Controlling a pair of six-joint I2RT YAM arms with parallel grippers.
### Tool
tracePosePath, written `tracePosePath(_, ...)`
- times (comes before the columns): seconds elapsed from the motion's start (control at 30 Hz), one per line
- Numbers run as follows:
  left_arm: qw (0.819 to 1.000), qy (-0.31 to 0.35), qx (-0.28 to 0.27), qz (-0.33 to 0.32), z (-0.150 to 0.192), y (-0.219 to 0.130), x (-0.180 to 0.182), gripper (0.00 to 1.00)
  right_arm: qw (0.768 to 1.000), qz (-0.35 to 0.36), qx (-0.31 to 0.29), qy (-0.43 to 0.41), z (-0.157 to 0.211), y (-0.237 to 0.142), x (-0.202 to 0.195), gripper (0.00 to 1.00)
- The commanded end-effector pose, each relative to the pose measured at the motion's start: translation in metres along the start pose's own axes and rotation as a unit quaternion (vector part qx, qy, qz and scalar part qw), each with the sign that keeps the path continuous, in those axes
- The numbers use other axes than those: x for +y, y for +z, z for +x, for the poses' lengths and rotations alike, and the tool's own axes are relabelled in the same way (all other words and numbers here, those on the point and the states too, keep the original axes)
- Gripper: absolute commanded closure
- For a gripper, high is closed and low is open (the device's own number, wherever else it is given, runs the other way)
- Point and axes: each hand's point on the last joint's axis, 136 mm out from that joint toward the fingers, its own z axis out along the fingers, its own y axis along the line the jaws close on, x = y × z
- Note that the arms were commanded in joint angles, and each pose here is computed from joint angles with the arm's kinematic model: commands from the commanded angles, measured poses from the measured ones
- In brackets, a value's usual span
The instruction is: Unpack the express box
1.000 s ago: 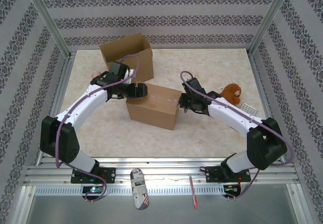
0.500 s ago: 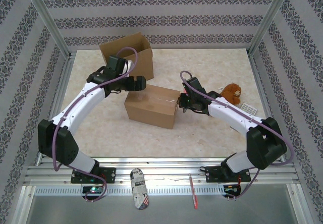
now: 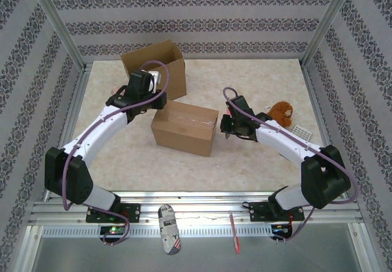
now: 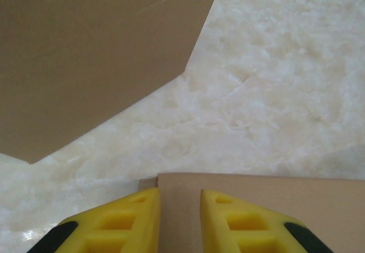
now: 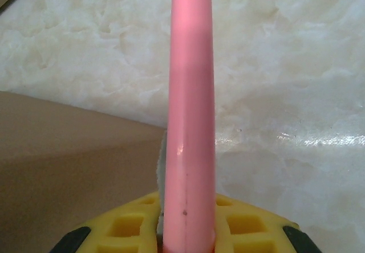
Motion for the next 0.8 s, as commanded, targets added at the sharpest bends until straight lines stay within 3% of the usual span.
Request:
tracePosePath(0.0, 0.997, 0.029, -0.069, 0.0, -0.022, -0.011, -0.003, 0.72, 1.0, -0.013, -0.011, -0.003, -0.004, -0.004, 0.002, 1.0)
tracePosePath(0.23, 0.995, 0.049, -0.089, 0.001, -0.016, -0.008, -0.005, 0.59, 1.0, -0.019, -0.01, -0.002, -0.004, -0.003, 0.004, 1.0)
tracePosePath(0.67, 0.992, 0.071, -0.098, -0.016, -0.002, 0.006, -0.003, 0.58, 1.0, -0.026, -0.009, -0.001, -0.003, -0.003, 0.006, 1.0)
tracePosePath(0.77, 0.992, 0.073, -0.099, -0.021, 0.003, 0.01, -0.002, 0.53, 1.0, -0.026, -0.007, -0.001, -0.001, -0.003, 0.005, 1.0)
